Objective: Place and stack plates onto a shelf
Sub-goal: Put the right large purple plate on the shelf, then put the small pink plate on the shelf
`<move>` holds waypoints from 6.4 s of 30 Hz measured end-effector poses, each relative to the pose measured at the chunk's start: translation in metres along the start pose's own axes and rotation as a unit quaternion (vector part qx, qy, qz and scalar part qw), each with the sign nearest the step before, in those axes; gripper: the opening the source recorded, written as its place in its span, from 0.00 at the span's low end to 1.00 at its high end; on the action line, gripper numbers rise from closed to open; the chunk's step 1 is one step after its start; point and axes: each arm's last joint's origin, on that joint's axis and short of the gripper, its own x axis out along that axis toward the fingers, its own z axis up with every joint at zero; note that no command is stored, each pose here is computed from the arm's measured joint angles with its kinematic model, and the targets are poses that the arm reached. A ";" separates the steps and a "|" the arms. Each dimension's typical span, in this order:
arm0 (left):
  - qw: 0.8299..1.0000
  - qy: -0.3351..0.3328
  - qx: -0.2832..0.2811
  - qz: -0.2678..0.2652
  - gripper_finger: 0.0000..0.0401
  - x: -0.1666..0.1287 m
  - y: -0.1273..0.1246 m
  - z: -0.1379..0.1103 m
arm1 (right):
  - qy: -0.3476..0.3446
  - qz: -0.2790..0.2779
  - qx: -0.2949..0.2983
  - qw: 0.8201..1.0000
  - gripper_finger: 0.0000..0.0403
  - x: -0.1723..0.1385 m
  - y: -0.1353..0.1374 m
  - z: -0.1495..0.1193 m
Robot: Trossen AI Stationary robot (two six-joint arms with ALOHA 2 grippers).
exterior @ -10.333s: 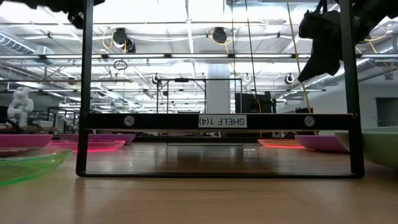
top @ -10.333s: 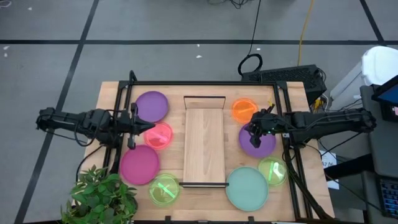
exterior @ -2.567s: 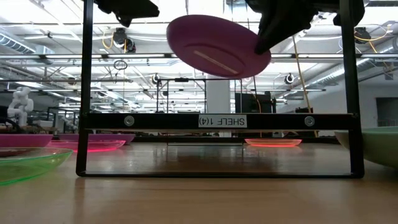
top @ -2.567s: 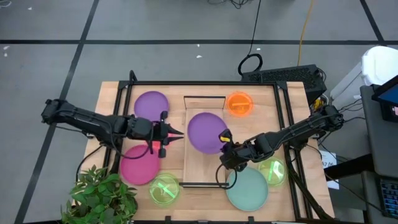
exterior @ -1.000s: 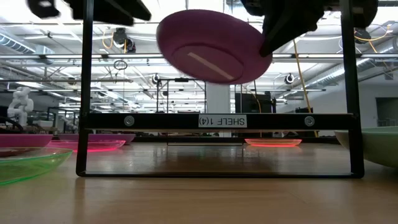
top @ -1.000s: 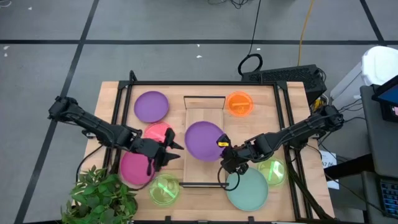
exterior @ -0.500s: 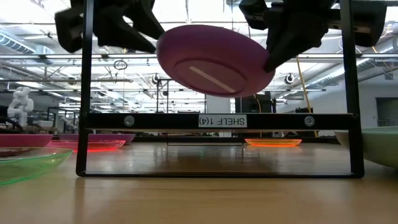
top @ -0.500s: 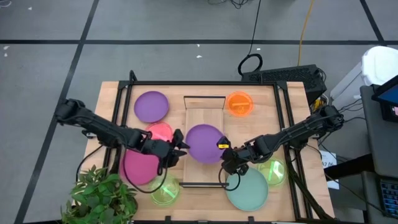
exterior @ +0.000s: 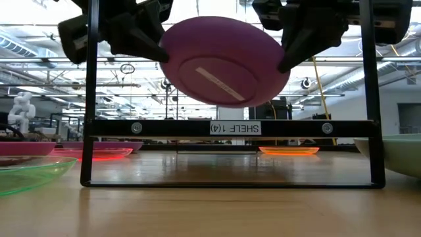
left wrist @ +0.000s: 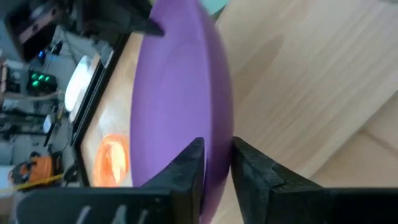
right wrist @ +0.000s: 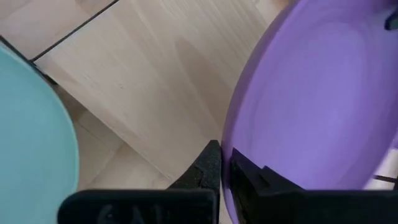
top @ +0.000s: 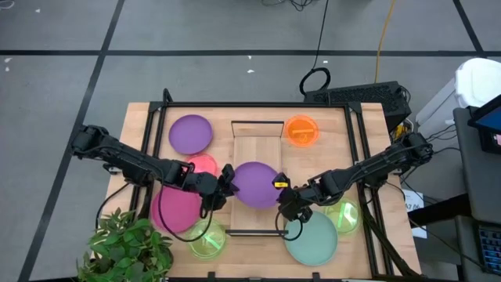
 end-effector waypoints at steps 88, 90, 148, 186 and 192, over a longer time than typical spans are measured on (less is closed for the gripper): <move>0.989 -0.072 -0.047 -0.117 0.23 0.050 -0.063 0.031 | -0.259 -0.051 0.326 0.908 0.40 -0.098 -0.021 0.010; 0.989 -0.072 -0.049 -0.117 0.26 0.050 -0.063 0.031 | -0.259 -0.051 0.326 0.908 0.40 -0.098 -0.022 0.010; 0.994 0.046 -0.071 -0.066 0.29 0.044 -0.066 0.021 | -0.245 -0.045 0.335 0.909 0.40 -0.096 -0.020 0.008; 0.984 0.006 -0.162 0.075 0.29 -0.033 -0.038 0.043 | -0.067 -0.078 0.481 0.871 0.40 -0.086 -0.006 -0.023; 0.980 0.012 -0.179 0.090 0.29 -0.034 -0.037 0.043 | -0.031 -0.108 0.489 0.865 0.40 -0.085 -0.005 -0.031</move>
